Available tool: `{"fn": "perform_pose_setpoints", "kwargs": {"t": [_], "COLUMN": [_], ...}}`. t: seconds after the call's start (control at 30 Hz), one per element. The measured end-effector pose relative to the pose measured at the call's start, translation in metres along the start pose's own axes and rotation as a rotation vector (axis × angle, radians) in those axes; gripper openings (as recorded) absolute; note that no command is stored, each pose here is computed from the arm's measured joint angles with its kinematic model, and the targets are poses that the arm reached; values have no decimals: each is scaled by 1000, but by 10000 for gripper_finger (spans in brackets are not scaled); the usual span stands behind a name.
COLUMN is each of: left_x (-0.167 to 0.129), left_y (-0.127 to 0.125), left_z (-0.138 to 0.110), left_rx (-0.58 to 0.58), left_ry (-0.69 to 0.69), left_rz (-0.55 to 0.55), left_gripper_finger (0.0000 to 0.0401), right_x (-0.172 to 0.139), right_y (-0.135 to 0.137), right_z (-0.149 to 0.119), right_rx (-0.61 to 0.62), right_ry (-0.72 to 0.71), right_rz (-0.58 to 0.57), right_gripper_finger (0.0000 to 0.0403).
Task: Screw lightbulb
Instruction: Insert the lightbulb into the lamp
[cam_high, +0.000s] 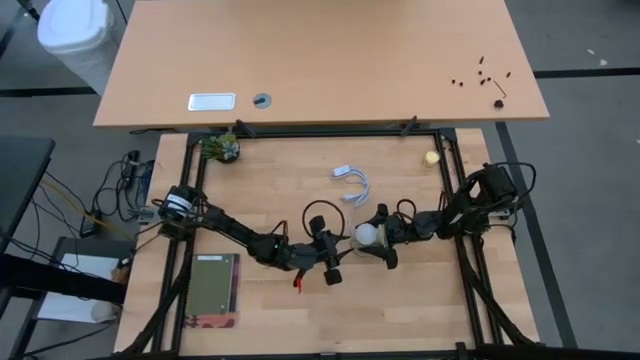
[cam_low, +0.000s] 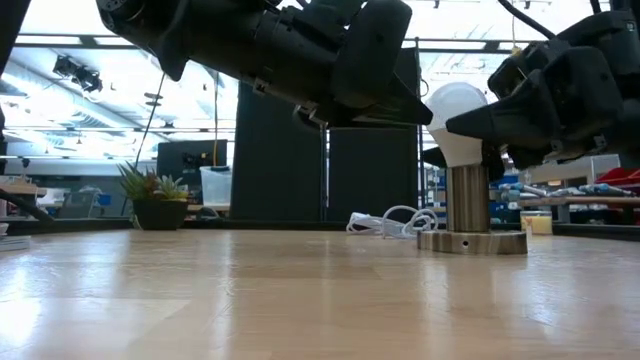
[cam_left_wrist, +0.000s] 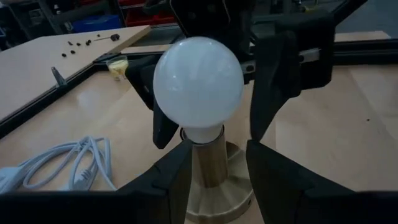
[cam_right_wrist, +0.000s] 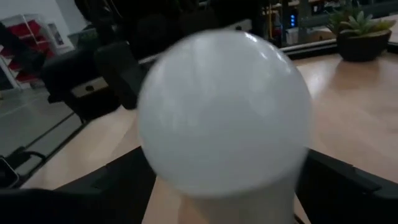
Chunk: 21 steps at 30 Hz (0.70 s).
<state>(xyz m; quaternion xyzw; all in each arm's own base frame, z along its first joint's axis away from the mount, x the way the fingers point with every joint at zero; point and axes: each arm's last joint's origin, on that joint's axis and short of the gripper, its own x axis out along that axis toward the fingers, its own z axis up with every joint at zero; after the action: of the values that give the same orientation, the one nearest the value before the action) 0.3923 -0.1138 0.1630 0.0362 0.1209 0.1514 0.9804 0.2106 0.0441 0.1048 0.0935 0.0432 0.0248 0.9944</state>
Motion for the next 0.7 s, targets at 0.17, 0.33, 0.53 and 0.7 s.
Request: {"fn": "perform_pose_setpoints", "kwargs": {"t": [0.17, 0.33, 0.53, 0.7], "left_x": [0, 5, 10, 12], "left_y": [0, 5, 12, 15], "left_z": [0, 0, 0, 0], "left_rx": [-13, -92, -105, -88], "left_ry": [0, 14, 20, 19], "left_rz": [-1, -80, -94, -85], "left_gripper_finger": [158, 158, 158, 158], "right_x": [-8, -17, -23, -21], "right_y": [-2, -3, -5, -7], "right_z": [-5, -10, -15, -21], "right_rx": [-5, -6, 7, -21], "right_ry": [33, 68, 108, 183], "right_rz": [-10, -9, -18, -44], "right_gripper_finger": [340, 334, 329, 325]}}
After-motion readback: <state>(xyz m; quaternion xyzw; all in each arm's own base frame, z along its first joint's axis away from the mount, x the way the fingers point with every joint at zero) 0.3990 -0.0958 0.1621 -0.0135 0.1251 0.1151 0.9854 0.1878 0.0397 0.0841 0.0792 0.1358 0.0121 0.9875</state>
